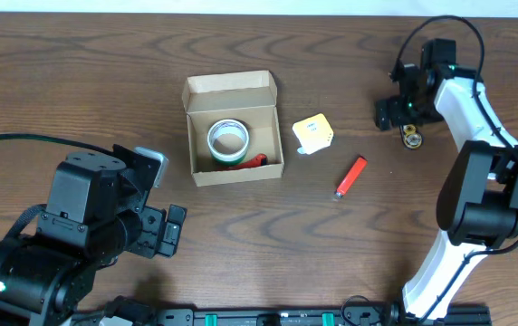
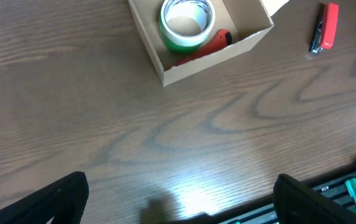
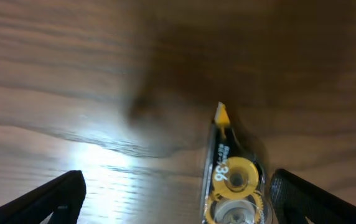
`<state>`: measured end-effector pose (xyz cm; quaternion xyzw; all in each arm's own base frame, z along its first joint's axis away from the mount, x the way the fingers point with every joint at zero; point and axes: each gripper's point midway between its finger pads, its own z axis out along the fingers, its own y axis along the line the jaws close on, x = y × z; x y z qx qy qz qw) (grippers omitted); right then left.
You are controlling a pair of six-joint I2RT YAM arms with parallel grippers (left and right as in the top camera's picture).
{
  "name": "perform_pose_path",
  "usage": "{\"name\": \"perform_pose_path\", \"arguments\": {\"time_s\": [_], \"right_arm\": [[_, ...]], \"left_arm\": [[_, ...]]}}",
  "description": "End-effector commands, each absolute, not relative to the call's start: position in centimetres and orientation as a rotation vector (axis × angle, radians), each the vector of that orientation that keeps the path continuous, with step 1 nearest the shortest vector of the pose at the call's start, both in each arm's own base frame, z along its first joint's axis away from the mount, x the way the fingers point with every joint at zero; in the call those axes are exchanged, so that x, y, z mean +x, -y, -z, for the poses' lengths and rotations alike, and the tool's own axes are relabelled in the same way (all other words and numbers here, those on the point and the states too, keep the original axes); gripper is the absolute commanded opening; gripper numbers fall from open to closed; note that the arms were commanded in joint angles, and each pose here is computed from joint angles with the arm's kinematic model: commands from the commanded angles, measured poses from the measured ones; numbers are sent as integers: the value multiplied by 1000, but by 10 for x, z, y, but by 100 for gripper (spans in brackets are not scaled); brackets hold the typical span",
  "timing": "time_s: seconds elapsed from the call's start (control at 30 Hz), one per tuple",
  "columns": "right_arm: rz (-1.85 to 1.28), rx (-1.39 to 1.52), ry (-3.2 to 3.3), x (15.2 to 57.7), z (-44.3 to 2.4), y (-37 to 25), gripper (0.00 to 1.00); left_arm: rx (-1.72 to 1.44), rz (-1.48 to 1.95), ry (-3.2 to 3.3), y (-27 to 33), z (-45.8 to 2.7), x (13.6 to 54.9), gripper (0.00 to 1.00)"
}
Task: Pack container
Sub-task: 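Move the right gripper to the correction-tape dispenser and grasp it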
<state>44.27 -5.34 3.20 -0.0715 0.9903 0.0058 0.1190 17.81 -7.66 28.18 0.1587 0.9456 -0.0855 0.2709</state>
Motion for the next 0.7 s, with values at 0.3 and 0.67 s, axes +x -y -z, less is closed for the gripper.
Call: {"name": "perform_pose_path", "arguments": {"time_s": [0.3, 0.67], "right_arm": [[-16, -152, -2915, 425, -21, 78, 95], [-11, -141, -2913, 418, -5, 83, 91]], "left_arm": [[442, 224, -2540, 76, -284, 178, 95], [442, 224, -2540, 76, -284, 178, 95]]}}
